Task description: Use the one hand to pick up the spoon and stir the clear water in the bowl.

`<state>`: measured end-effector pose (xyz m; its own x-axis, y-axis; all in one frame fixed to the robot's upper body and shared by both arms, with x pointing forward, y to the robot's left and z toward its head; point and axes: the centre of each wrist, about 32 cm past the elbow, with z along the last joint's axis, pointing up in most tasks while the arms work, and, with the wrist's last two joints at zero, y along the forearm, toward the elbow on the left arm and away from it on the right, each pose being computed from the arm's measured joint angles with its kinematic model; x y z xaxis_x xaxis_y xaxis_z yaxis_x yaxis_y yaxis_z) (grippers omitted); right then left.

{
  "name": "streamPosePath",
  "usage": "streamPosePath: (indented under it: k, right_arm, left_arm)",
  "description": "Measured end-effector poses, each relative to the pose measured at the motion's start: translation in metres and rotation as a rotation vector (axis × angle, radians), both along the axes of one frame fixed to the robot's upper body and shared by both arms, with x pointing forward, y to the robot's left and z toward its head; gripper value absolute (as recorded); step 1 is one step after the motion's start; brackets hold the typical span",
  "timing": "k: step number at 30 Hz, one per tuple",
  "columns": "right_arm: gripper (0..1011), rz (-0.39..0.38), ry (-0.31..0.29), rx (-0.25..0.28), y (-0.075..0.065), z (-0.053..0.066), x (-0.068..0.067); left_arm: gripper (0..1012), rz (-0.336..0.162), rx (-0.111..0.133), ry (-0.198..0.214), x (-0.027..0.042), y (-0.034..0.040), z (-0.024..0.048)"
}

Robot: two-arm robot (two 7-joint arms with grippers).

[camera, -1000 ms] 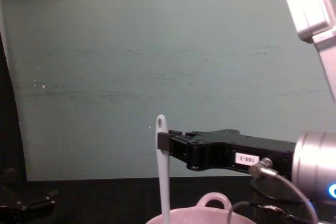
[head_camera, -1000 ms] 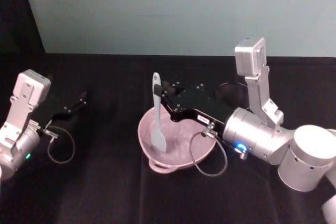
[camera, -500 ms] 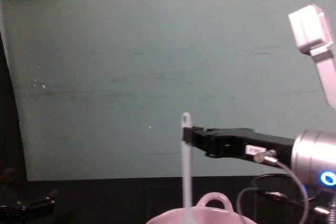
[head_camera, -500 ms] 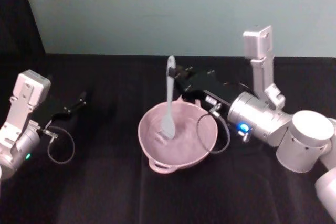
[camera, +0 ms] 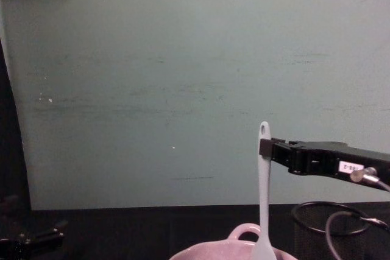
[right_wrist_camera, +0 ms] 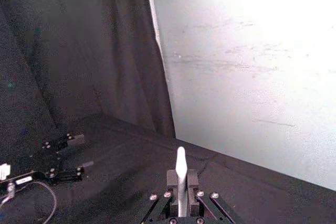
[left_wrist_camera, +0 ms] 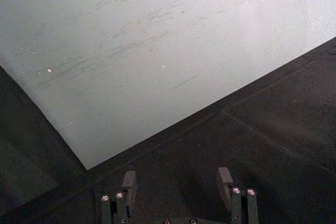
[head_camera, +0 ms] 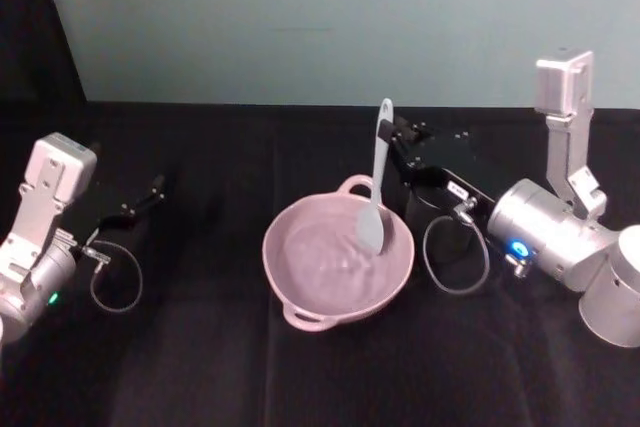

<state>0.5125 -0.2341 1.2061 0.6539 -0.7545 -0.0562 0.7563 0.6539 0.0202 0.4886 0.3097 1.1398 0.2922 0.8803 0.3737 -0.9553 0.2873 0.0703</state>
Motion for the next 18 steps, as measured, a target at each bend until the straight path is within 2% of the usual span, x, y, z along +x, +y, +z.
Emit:
streamPosePath:
  k: [5,9,18]
  right_arm:
    - [111,0.012,-0.007,-0.01,-0.001,0.004,-0.01]
    - [111,0.038,-0.011,-0.022,0.004,0.007,-0.018]
    - [111,0.122,-0.005,-0.029,0.027,0.004,-0.03]
  left_arm:
    - [1011,0.0,0.0,0.0,0.0,0.0,0.0]
    - [1011,0.0,0.0,0.0,0.0,0.0,0.0]
    - [1011,0.0,0.0,0.0,0.0,0.0,0.0]
